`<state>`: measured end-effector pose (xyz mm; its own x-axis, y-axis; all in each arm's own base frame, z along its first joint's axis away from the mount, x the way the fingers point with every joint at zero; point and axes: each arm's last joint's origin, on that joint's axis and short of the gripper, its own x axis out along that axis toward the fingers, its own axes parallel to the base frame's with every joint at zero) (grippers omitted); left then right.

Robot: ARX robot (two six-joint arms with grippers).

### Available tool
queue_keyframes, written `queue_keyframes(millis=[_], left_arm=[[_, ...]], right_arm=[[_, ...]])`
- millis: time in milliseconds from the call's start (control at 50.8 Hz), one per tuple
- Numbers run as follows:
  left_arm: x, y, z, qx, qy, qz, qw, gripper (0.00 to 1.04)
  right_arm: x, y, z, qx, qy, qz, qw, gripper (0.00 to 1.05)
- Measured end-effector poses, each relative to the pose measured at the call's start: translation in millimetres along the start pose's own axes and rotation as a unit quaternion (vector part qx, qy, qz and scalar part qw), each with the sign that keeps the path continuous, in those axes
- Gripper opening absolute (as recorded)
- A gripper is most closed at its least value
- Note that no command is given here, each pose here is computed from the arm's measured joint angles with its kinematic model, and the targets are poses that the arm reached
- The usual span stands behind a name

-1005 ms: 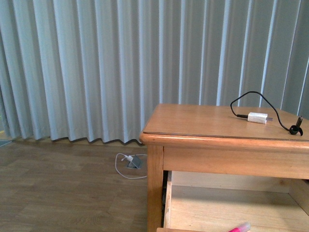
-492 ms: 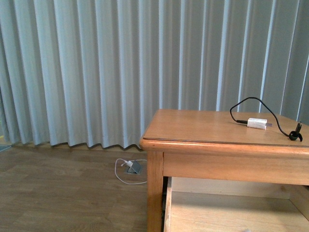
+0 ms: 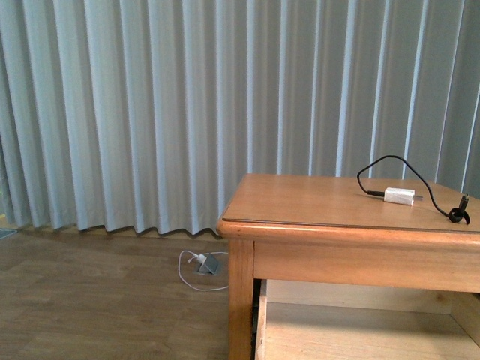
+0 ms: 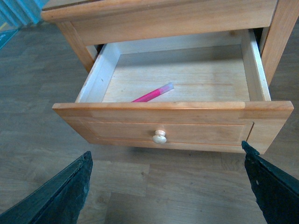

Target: Place pink marker in drawer with both arms

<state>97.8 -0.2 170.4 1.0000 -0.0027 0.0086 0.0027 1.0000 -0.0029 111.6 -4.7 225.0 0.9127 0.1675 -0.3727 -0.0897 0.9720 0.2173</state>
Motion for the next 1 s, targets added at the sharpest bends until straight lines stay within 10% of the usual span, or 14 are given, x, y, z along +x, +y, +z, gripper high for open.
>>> queue_keyframes(millis=[236,453,749,1005], left_arm=[[-1.2,0.0,0.7,-0.001,-0.006,0.0,1.0,0.05],[-1.3,0.0,0.7,-0.001,-0.006,0.001,1.0,0.42],[-1.3,0.0,0.7,0.0,-0.005,0.0,1.0,0.99],[-1.3,0.0,0.7,0.0,-0.005,0.0,1.0,0.99]], right_arm=[[0.0,0.0,0.0,0.0,0.0,0.0,1.0,0.96],[3.4,1.6,1.4,-0.056,-0.064,-0.074,0.994,0.96],[54.6,-16.7,-7.4,-0.057,0.132,-0.026,0.989,0.96],[107.9,-32.4,-16.5,-0.053,0.194,-0.031,0.979,0.96]])
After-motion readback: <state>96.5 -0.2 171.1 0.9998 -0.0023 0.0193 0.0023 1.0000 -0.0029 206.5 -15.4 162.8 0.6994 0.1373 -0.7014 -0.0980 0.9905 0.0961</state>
